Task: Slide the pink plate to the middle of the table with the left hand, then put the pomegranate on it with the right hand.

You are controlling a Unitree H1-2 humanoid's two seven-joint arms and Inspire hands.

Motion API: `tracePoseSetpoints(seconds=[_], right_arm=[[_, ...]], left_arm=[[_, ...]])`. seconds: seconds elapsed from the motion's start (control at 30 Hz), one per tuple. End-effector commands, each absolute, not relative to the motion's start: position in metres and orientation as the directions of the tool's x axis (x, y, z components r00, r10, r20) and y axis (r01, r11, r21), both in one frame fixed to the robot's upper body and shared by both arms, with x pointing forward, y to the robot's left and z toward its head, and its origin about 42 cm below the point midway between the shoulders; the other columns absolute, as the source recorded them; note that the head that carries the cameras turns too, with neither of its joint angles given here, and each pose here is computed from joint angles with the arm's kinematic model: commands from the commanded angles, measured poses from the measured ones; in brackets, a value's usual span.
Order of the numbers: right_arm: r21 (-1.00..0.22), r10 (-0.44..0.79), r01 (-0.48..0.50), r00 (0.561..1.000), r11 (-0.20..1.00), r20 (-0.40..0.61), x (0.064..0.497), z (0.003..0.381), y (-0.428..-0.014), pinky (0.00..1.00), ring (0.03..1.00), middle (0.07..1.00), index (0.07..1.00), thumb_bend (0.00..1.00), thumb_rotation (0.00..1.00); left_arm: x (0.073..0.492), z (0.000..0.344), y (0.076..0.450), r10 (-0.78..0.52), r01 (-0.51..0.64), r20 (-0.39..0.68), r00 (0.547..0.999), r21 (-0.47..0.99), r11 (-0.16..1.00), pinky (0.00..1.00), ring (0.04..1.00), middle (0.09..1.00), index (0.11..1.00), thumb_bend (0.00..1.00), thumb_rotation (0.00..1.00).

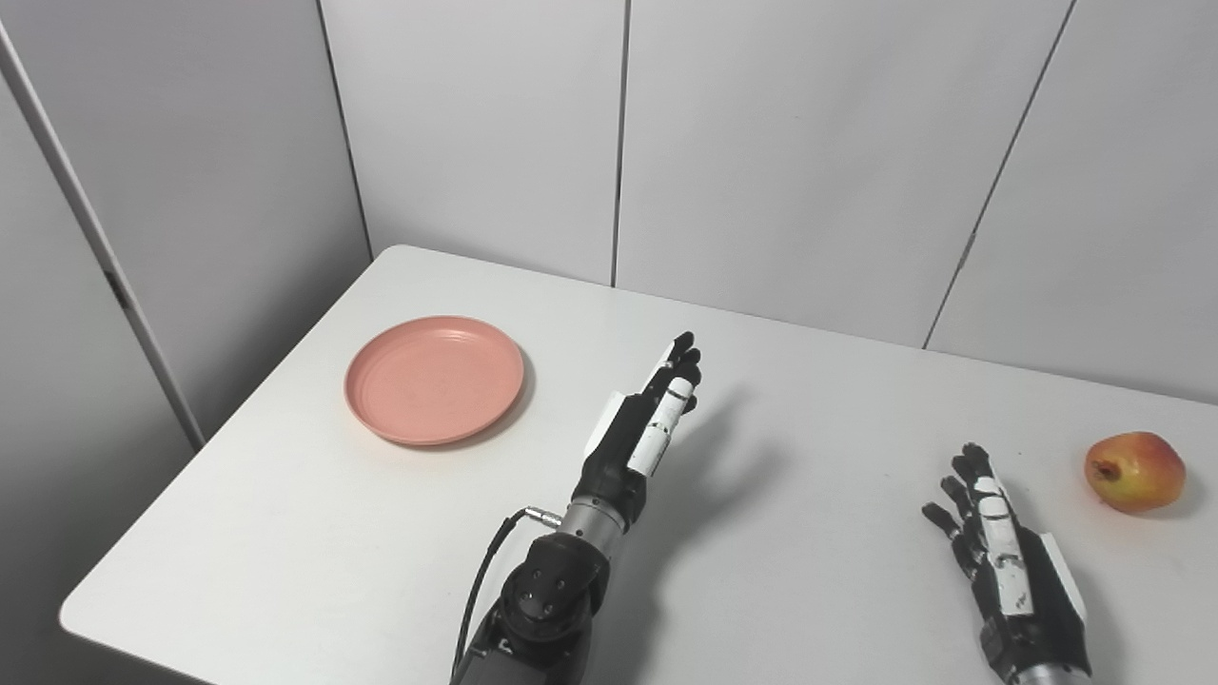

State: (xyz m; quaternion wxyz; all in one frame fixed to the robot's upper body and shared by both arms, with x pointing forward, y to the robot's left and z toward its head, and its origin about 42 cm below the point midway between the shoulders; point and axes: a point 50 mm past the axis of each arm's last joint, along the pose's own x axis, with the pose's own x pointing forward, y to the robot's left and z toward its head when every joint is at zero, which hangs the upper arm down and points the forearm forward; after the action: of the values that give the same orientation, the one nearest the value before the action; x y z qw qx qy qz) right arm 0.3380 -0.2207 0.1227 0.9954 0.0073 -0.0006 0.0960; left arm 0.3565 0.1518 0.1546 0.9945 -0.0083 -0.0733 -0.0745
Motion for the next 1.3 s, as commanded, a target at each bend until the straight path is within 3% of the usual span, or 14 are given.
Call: tracePoseSetpoints(seconds=[0.0, 0.5, 0.83, 0.93, 1.27], right_arm=[[0.019, 0.189, -0.19, 0.981, 0.982, 0.04, 0.345, 0.134, -0.217, 1.0, 0.991, 0.993, 0.988, 0.17, 1.0], [0.021, 0.194, -0.195, 0.98, 0.981, 0.044, 0.345, 0.132, -0.22, 1.0, 0.998, 1.0, 0.994, 0.15, 1.0], [0.01, 0.195, -0.196, 0.98, 0.981, 0.039, 0.345, 0.133, -0.221, 1.0, 0.997, 0.998, 0.992, 0.13, 1.0], [0.012, 0.196, -0.197, 0.98, 0.98, 0.039, 0.346, 0.133, -0.221, 1.0, 0.998, 1.0, 0.993, 0.13, 1.0], [0.015, 0.19, -0.19, 0.981, 0.982, 0.028, 0.346, 0.134, -0.221, 1.0, 0.994, 0.996, 0.989, 0.13, 1.0]], left_arm=[[0.369, 0.186, 0.156, -0.149, 0.151, 0.26, 0.954, 0.013, 0.989, 0.97, 0.978, 0.99, 0.985, 0.44, 1.0], [0.383, 0.227, 0.186, -0.05, 0.065, 0.326, 0.944, -0.035, 0.997, 0.99, 0.978, 0.988, 0.983, 0.41, 1.0], [0.39, 0.243, 0.222, 0.046, -0.034, 0.383, 0.922, -0.038, 0.999, 0.97, 0.962, 0.971, 0.963, 0.41, 1.0], [0.392, 0.246, 0.235, 0.071, -0.065, 0.394, 0.916, -0.028, 0.997, 0.97, 0.963, 0.973, 0.964, 0.45, 1.0], [0.388, 0.261, 0.272, 0.164, -0.156, 0.414, 0.895, -0.054, 0.986, 0.97, 0.97, 0.98, 0.965, 0.42, 1.0]])
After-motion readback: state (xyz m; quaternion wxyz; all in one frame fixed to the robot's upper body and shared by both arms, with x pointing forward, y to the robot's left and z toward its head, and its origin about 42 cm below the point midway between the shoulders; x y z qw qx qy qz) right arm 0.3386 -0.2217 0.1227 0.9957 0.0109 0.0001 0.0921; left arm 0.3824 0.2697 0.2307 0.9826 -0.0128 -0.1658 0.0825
